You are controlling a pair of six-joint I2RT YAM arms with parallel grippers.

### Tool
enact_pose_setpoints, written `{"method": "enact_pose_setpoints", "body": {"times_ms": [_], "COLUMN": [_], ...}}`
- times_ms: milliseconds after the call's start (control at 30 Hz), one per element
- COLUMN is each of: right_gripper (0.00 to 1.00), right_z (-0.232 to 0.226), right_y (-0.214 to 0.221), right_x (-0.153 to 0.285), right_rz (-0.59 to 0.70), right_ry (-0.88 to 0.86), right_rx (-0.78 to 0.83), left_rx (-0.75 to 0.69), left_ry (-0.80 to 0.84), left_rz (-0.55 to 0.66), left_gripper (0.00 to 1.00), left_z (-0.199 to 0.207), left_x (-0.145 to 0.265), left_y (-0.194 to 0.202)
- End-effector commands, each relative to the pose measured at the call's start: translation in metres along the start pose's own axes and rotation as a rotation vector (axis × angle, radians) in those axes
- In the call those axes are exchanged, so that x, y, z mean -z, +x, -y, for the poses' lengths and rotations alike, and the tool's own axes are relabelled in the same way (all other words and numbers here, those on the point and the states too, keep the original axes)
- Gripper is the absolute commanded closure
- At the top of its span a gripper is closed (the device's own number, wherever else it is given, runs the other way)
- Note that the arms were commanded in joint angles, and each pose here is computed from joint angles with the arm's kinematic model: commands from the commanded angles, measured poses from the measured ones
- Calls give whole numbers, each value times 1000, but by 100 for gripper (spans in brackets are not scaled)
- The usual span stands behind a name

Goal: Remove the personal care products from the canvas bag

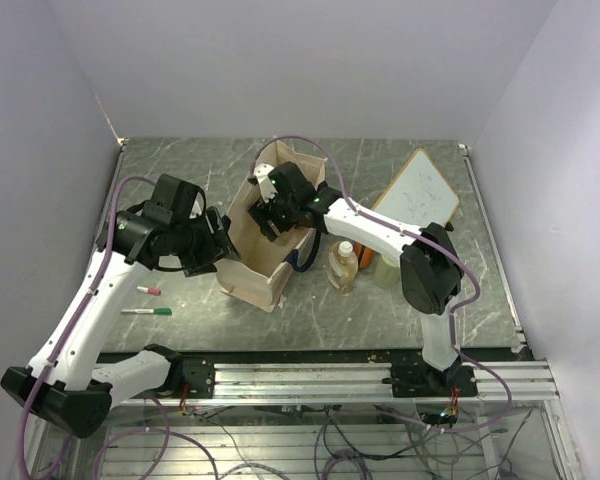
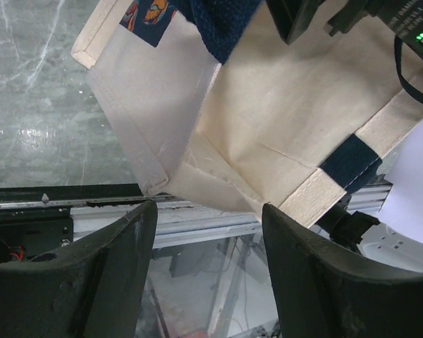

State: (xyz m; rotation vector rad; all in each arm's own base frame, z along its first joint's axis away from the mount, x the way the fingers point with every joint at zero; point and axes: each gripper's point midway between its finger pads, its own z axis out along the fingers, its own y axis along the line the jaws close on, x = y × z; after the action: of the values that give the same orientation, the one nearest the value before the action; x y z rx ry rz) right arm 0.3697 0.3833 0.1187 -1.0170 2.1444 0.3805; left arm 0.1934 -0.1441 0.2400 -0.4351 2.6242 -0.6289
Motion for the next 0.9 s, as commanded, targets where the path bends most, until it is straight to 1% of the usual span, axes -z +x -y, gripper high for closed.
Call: {"method": "enact_pose_setpoints", "body": {"times_ms": [0, 100, 167, 267, 367, 433, 533, 600, 633, 700, 733, 800, 833, 867], "right_gripper": [29, 36, 38, 40, 34, 32, 32, 34, 37, 50, 60, 71, 75, 81], "right_z": [17, 8, 8, 12, 16, 14, 15, 16, 17, 16, 15, 13, 13, 12], "right_y": [-22, -28, -29, -17, -10, -6, 2, 8, 10, 12, 12, 4, -1, -6], "right_x": [7, 7, 1, -18, -29, -33, -34, -35, -35, -34, -33, -27, -23, -20], "right_rz": [51, 71, 75, 18, -22, -46, -74, -99, -115, -132, -136, -130, -119, -106], "right_ry": [42, -10, -11, 8, 33, 26, 34, 42, 50, 46, 42, 35, 34, 33], "right_rx": [-50, -39, -58, -59, -58, -39, -38, -47, -51, -60, -66, -79, -84, -93], "left_rx": [90, 123, 133, 139, 120, 101, 69, 37, 25, 10, 4, -11, -28, -48], "left_ry": [-21, -55, -62, -37, 2, 20, 56, 74, 72, 80, 79, 72, 70, 61], "left_rz": [-1, -8, -14, -15, -6, -6, -14, 11, 19, 36, 35, 29, 36, 48], "left_gripper": [29, 29, 30, 30, 30, 30, 29, 29, 29, 28, 28, 28, 28, 28], "left_z": [5, 0, -3, -1, 3, 3, 5, 2, -1, -7, -9, -11, -10, -10], "left_x": [6, 9, 9, 12, 18, 20, 27, 32, 33, 35, 34, 36, 38, 41], "left_y": [-4, -1, 2, 5, 7, 9, 15, 17, 18, 22, 24, 26, 23, 20]}}
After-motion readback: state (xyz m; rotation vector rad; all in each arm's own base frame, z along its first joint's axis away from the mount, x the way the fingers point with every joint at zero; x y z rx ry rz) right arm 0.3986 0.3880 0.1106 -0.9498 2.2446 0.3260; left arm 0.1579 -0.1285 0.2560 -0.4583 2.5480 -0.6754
